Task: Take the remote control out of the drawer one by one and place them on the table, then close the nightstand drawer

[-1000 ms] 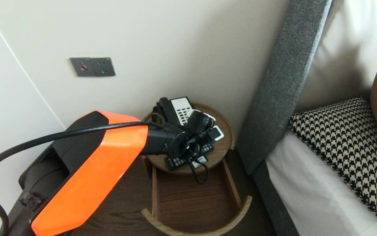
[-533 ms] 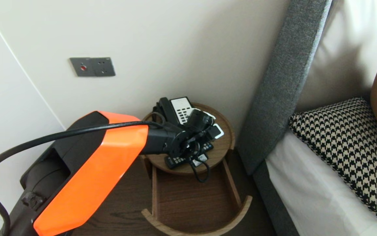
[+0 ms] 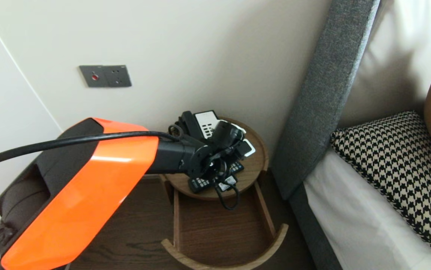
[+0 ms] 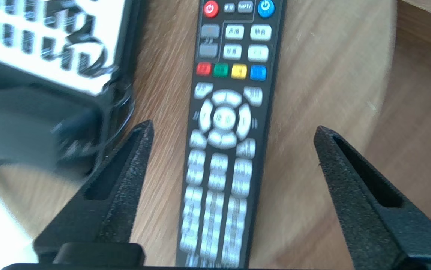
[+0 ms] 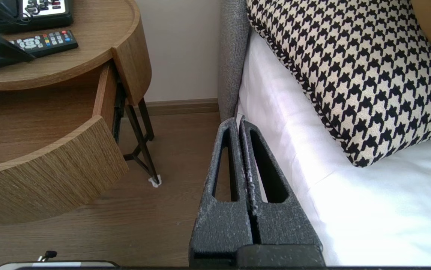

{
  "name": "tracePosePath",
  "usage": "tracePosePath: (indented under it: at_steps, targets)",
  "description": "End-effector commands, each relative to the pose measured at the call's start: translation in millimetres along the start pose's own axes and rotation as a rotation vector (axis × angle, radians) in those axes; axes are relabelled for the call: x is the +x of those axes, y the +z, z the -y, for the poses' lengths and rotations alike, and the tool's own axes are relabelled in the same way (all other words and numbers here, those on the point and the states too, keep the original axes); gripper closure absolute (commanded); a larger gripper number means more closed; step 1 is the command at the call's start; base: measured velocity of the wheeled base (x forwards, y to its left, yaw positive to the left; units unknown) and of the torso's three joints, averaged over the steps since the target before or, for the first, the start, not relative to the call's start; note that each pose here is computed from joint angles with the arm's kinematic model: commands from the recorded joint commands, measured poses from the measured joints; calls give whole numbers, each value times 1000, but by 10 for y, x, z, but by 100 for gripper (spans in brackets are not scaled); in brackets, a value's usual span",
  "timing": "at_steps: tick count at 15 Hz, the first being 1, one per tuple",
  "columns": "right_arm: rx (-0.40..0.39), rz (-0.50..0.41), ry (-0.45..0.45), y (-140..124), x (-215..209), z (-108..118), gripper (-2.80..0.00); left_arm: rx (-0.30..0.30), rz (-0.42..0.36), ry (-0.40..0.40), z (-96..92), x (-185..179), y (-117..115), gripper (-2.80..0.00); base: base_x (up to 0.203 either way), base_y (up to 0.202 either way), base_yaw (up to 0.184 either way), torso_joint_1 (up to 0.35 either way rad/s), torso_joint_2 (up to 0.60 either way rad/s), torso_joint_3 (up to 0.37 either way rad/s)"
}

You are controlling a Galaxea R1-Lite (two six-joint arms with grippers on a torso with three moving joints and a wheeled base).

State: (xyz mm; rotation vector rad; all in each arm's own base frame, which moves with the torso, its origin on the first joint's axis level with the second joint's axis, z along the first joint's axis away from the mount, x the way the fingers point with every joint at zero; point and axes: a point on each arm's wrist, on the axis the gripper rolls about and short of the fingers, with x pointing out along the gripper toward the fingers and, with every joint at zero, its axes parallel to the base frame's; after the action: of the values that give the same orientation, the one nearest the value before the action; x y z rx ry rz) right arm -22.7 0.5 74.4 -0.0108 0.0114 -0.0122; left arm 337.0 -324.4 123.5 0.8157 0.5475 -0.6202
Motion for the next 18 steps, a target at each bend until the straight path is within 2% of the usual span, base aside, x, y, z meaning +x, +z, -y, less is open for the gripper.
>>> tracePosePath:
  at_steps: [1, 6, 11, 12, 18]
  targets:
    - [-1, -1, 2, 0, 1, 0, 0, -11, 36, 16, -108, -320, 40, -280, 0, 0, 0, 0, 0, 0]
    - [0, -1, 0, 0, 1, 0, 0, -42, 54, 9, -208, -826, -82, -280, 0, 0, 0, 0, 0, 0]
    - [-1, -1, 1, 0, 1, 0, 0, -101, 29, -32, -183, -1116, -327, -280, 0, 0, 0, 0, 0, 0]
    - [-1, -1, 1, 0, 1, 0, 0, -104, 22, -38, -172, -1158, -377, 0, 0, 0, 0, 0, 0, 0]
    - [0, -1, 1, 0, 1, 0, 0, -138, 14, -63, -155, -1415, -580, 0, 0, 0, 0, 0, 0, 0]
